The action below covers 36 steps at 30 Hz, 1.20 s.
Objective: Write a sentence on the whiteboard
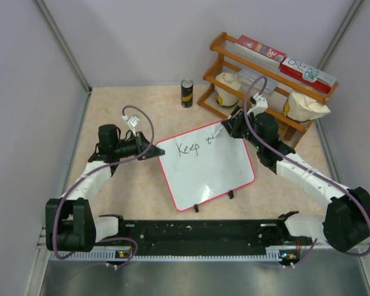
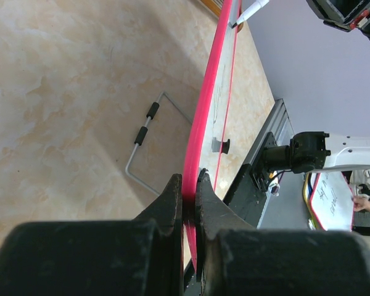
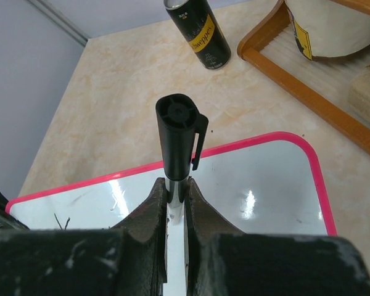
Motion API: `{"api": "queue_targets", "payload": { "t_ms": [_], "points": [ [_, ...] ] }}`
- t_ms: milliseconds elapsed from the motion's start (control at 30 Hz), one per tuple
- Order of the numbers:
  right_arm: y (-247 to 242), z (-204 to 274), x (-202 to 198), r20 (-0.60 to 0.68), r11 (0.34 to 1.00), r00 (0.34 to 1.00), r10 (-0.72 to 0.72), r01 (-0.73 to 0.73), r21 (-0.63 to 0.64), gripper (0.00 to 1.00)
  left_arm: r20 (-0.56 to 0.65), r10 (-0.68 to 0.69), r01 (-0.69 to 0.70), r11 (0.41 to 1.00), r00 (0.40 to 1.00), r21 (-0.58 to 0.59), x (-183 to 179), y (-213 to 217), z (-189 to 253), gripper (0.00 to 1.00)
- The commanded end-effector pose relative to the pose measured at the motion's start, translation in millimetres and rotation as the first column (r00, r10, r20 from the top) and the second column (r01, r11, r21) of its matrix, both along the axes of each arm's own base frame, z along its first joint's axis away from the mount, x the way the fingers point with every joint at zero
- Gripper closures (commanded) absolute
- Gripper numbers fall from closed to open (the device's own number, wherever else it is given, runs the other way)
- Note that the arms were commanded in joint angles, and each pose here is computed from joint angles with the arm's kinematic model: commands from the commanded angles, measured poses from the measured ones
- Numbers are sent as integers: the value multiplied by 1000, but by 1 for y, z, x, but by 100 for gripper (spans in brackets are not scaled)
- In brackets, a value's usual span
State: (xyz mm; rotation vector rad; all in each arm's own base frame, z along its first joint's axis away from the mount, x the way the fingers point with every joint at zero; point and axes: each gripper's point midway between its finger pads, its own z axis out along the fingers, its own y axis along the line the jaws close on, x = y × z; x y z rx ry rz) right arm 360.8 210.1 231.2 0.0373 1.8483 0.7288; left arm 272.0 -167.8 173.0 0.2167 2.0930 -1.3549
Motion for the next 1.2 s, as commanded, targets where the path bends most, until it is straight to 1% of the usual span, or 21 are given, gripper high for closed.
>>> {"api": "queue_targets", "payload": {
  "t_ms": [0, 433, 833, 1167],
  "points": [
    [-9, -11, -6, -15, 999, 1000, -9, 8, -32, 100, 59, 37, -44, 992, 998, 119, 9, 7, -20, 100],
    [-9, -14, -10, -18, 999, 1000, -1, 0, -33, 100, 57, 36, -42, 992, 998, 119, 8, 7, -20, 100],
    [-5, 12, 6, 31, 1000, 999, -21, 21, -1, 100, 55, 35, -41, 992, 998, 121, 8, 7, -21, 100],
    [-4, 26, 10, 62, 999, 998, -30, 29, 23, 100, 57, 33, -40, 992, 998, 121, 8, 6, -20, 100]
  ]
}}
